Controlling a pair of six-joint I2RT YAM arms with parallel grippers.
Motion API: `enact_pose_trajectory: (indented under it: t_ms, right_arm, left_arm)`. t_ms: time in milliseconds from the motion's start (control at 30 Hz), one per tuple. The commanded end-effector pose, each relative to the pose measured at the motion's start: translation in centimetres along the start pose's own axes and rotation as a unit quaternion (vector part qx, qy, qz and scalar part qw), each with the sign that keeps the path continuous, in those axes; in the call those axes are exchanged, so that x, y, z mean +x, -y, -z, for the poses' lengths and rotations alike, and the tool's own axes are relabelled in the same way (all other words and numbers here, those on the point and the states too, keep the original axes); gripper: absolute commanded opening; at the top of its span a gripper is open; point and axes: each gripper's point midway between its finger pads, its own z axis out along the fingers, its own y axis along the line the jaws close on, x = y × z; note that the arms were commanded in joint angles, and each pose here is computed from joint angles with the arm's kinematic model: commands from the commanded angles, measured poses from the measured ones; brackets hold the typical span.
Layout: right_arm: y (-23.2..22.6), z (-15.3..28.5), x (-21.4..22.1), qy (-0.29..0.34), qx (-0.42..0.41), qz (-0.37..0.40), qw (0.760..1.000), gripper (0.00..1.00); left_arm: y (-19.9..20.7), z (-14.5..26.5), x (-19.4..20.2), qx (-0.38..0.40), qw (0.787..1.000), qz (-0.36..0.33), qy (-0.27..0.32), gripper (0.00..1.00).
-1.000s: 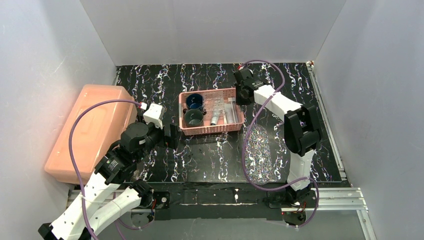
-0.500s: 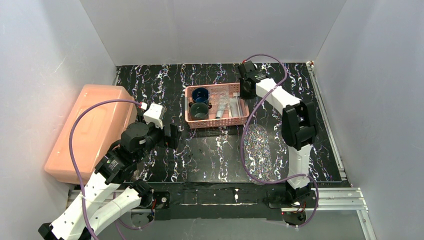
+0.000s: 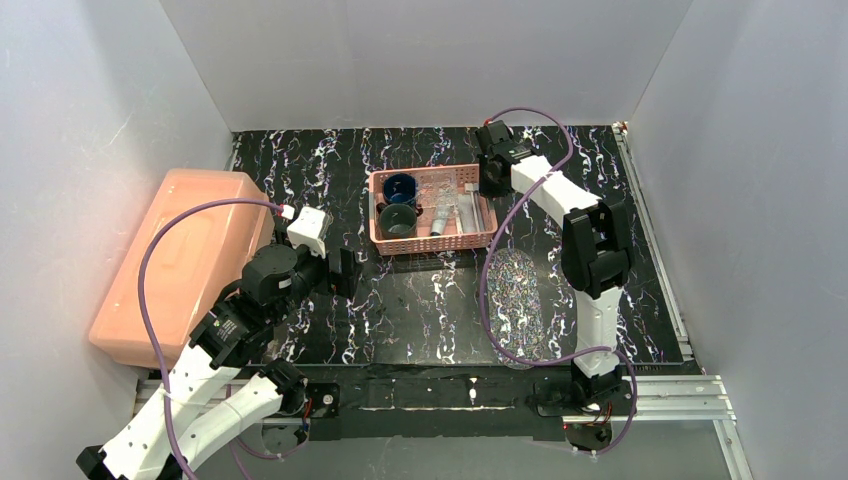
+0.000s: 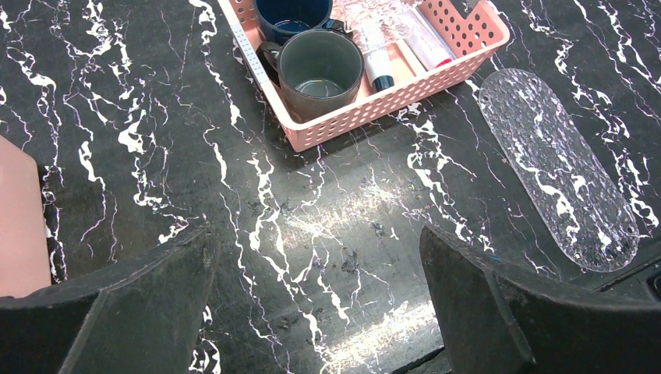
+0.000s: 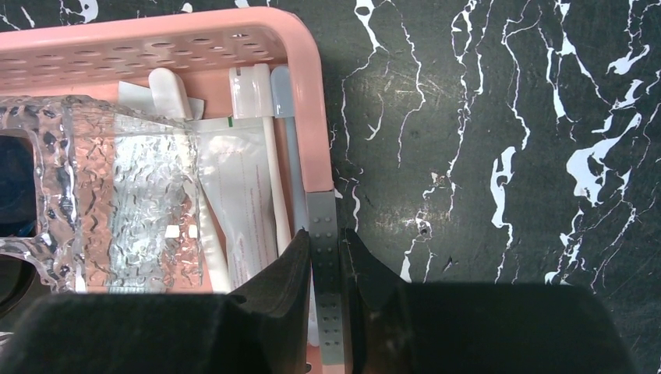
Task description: Prepare toiletry sets of a toothbrush and toothpaste on the tray
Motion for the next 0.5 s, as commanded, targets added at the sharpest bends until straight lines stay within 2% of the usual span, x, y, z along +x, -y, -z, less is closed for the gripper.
enact_pose_trajectory:
  t_ms: [0,100,267,400,467]
  right_arm:
    - [-0.9,0.2,-2.0,0.037,-0.025,-0.025,0.999,0.01]
    - [-1.0,0.6,-1.8,0.031,-0.031,-0.018,0.999,0.01]
    - [-0.7,1.4,-1.9,0.033,-0.027,-0.009,0.999,0.21]
    - [-0.3,2.5,-2.1,0.036,-0.025,-0.005,0.999,0.41]
    - [0.0,3.2,-2.3,0.043,-0.022,-0.006,0.999,0.46]
  left_arm:
    - [-0.4,0.5,-1.0,-0.009,1.0,-0.002,0.011,0.99]
    - [-0.4,0.5,-1.0,-0.009,1.0,-0.002,0.011,0.99]
    - [-0.4,0.5,-1.0,-0.007,1.0,-0.001,0.012,0.99]
    - [-0.3,0.6,-1.0,-0.007,1.0,0.0,0.013,0.99]
    - [-0.3,0.6,-1.0,-0.006,1.0,0.0,0.014,0.99]
